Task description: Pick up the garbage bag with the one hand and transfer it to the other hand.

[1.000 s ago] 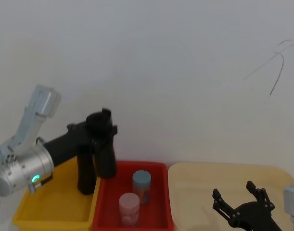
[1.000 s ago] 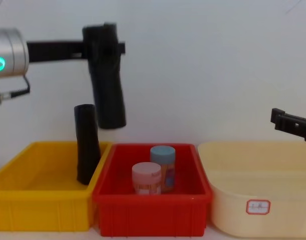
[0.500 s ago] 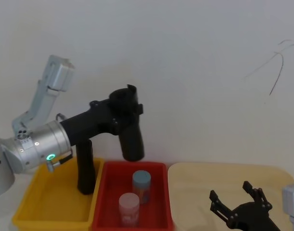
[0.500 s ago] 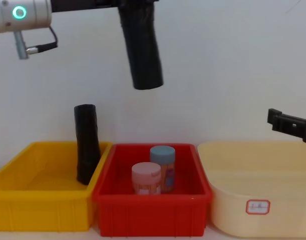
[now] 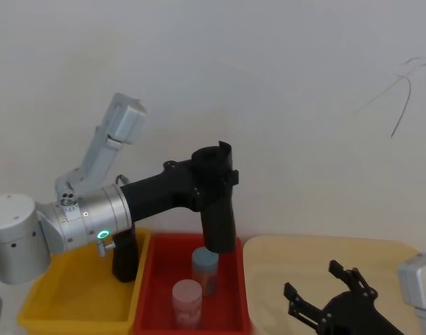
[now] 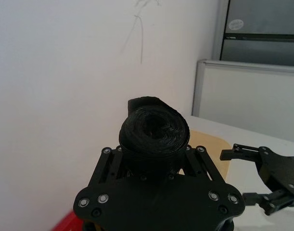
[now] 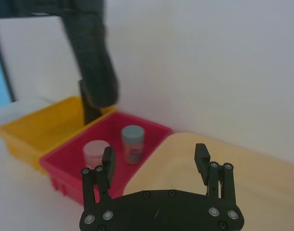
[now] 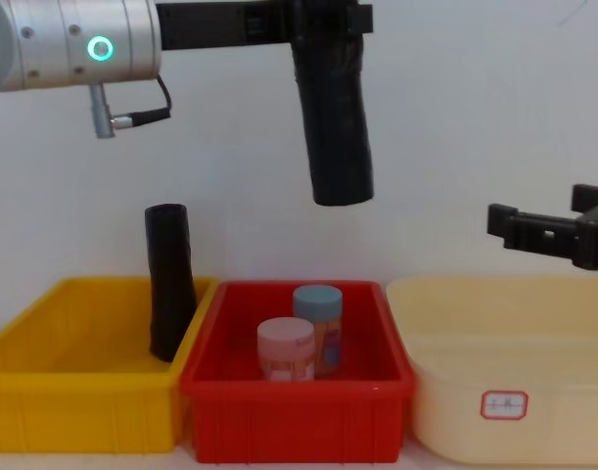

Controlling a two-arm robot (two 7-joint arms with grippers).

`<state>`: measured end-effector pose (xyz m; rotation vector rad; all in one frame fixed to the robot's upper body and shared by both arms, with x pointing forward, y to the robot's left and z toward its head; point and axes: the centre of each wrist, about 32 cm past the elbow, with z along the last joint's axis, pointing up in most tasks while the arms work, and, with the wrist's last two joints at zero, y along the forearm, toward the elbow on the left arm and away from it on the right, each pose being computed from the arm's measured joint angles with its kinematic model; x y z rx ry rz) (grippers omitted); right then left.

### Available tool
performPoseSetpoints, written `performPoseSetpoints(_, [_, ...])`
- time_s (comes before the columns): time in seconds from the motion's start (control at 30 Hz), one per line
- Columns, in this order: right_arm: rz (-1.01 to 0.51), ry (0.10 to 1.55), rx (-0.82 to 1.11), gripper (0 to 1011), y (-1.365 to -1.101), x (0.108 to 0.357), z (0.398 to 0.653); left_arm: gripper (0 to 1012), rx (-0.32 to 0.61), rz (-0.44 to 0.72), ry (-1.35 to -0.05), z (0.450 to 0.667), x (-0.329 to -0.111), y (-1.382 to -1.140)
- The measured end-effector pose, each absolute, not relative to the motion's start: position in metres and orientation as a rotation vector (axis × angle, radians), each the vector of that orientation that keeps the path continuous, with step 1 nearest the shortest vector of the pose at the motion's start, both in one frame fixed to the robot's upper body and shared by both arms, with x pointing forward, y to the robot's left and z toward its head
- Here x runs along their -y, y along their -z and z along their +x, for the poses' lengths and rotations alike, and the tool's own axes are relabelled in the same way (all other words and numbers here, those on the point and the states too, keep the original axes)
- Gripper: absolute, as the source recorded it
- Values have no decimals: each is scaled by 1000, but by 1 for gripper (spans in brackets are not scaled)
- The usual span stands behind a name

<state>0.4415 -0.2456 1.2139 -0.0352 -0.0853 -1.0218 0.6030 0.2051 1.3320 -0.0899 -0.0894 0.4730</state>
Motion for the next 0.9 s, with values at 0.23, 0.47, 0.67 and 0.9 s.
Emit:
performPoseSetpoints(0.23, [-68, 911, 100, 1000, -1232, 245, 441, 447, 87, -85, -439, 608, -196, -1328])
performPoseSetpoints(0.47, [-101, 822, 115, 1000, -1248, 239, 443, 447, 84, -84, -407, 610, -188, -1326])
performPoseSetpoints(0.67, [-119, 782, 116, 1000, -1255, 235, 445, 447, 79, -86, -383, 610, -182, -1325])
performPoseSetpoints(0.9, [-134, 761, 117, 1000, -1261, 230, 449, 447, 75, -88, -360, 610, -177, -1324])
